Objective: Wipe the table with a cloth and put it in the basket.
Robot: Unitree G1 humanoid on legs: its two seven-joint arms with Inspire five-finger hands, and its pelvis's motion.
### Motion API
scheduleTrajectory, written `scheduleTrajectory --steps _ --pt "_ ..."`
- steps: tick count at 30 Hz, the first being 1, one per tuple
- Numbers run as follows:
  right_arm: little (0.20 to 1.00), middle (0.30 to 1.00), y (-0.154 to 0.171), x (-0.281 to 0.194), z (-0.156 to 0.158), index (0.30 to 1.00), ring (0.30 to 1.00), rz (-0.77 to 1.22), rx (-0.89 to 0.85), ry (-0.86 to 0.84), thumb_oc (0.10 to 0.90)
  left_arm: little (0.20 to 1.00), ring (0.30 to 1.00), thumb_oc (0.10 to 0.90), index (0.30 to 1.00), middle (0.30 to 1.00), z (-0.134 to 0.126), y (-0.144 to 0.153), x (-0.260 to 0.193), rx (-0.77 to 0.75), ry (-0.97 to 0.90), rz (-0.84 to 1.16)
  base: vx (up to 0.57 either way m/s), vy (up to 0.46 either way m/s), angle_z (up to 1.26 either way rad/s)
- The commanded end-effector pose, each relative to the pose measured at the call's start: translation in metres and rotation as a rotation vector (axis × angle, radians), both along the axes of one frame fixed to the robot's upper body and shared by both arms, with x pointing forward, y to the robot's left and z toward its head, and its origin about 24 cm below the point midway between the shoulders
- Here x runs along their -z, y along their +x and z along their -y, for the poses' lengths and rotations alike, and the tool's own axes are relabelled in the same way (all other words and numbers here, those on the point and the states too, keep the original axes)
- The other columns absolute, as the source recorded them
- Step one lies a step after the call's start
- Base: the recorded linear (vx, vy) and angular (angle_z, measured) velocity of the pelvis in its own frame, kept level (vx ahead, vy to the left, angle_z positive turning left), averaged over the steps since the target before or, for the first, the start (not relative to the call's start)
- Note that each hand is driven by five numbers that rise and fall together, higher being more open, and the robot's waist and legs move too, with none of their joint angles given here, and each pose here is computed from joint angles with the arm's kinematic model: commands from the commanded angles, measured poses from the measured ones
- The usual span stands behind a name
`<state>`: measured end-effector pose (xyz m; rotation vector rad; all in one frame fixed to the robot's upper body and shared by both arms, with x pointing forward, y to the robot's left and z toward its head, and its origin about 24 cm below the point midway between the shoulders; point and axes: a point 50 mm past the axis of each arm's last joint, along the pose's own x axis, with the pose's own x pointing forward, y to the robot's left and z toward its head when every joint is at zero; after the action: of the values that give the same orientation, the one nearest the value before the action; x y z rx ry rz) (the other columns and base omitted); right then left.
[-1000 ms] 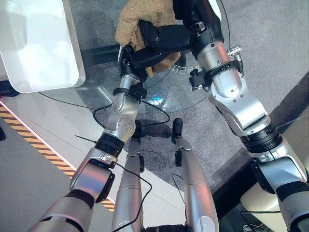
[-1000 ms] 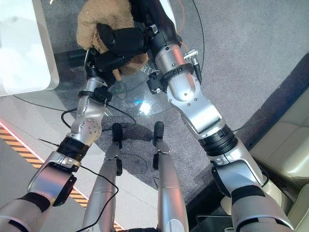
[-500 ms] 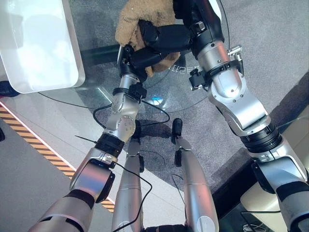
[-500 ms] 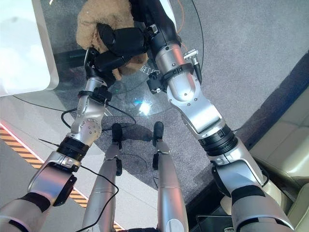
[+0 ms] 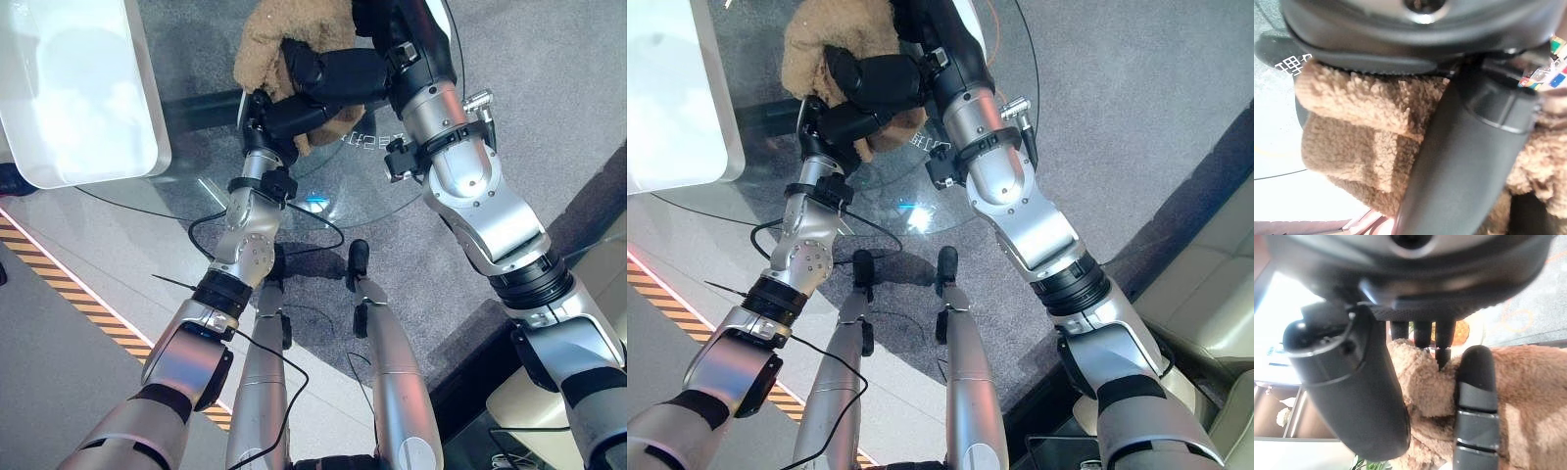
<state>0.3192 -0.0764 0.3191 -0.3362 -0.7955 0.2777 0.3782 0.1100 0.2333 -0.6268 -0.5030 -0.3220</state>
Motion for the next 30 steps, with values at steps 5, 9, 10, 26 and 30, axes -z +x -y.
scheduleTrajectory --steps 5,9,10,26,30 --pt "0.9 0.9 -0.0957 -0.0978 -0.0011 0.9 0.9 0.58 -0.228 0.196 0.8 0.2 0.3 0.1 0.3 0.3 -0.0021 -0.0207 -0.0565 0.041 -0.114 0.294 0.0 0.0 0.0" --pt "0.9 0.9 -0.0949 -0.0975 -0.0015 0.9 0.9 0.578 -0.226 0.193 0.8 0.2 0.3 0.1 0.3 0.3 -0.0017 -0.0209 -0.058 0.042 -0.116 0.298 0.0 0.0 0.0" --pt "0.9 0.9 -0.095 -0.0975 -0.0019 0.9 0.9 0.579 -0.225 0.193 0.8 0.2 0.3 0.1 0.3 0.3 -0.001 -0.021 -0.0582 0.043 -0.116 0.298 0.0 0.0 0.0" --pt "0.9 0.9 -0.0936 -0.0974 -0.0028 0.9 0.9 0.569 -0.22 0.181 0.8 0.2 0.3 0.1 0.3 0.3 0.0021 -0.0208 -0.0595 0.08 -0.149 0.291 0.0 0.0 0.0" --pt "0.9 0.9 -0.0931 -0.0967 -0.0035 0.9 0.9 0.571 -0.209 0.171 0.8 0.2 0.3 0.1 0.3 0.3 0.0025 -0.0206 -0.0594 0.086 -0.157 0.289 0.0 0.0 0.0"
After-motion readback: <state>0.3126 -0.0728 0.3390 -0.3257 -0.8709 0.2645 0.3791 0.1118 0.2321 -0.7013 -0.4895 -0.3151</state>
